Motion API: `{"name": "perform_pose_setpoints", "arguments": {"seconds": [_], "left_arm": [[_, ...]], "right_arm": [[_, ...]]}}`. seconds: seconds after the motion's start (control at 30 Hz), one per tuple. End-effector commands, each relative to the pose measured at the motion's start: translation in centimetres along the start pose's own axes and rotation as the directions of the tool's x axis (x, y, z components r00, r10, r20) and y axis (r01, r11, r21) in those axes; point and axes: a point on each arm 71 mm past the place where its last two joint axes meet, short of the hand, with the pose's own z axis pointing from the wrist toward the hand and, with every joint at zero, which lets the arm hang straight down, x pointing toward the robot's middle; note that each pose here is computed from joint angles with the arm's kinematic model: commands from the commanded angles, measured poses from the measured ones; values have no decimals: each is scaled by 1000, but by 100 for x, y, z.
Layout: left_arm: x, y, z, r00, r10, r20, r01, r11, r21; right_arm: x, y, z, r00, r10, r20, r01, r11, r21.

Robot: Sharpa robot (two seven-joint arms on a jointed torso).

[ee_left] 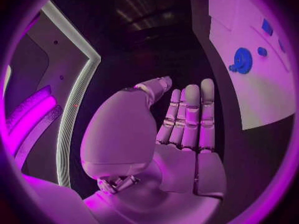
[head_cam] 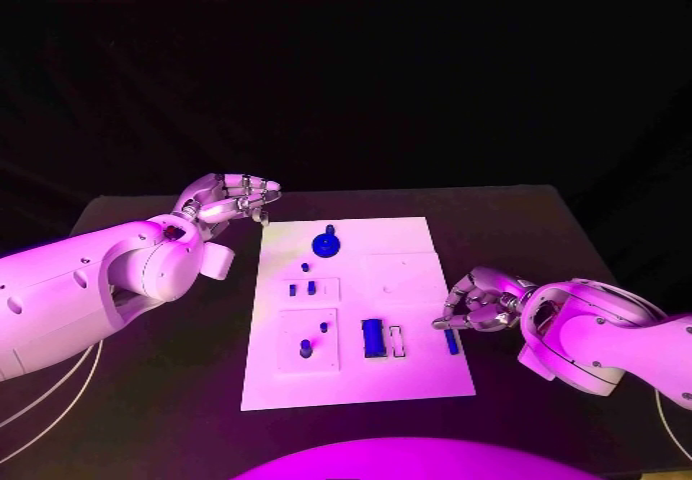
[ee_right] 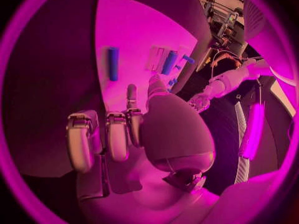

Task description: Assemble the parts on the task board

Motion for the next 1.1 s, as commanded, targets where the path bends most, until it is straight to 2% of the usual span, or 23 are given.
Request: {"name": "perform_pose_setpoints", "arguments": {"seconds": [0.03, 0.23, 0.83, 1.1], "left_arm": [[28, -23, 0, 1000, -2, -15, 2, 1000, 22], [38, -25, 1, 1000, -3, -18, 3, 1000, 24], [32, -21, -3, 1000, -3, -20, 4, 1000, 20], [28, -19, -4, 1000, -4, -20, 4, 1000, 18]], "right_arm": [[-65, -49, -25, 997, -67, 47, 68, 997, -25], [-71, -124, -59, 993, -103, 53, 104, 995, -10], [221, -154, -25, 989, -142, -37, 143, 989, 26], [226, -189, -2, 982, -186, -32, 187, 982, 38]]}}
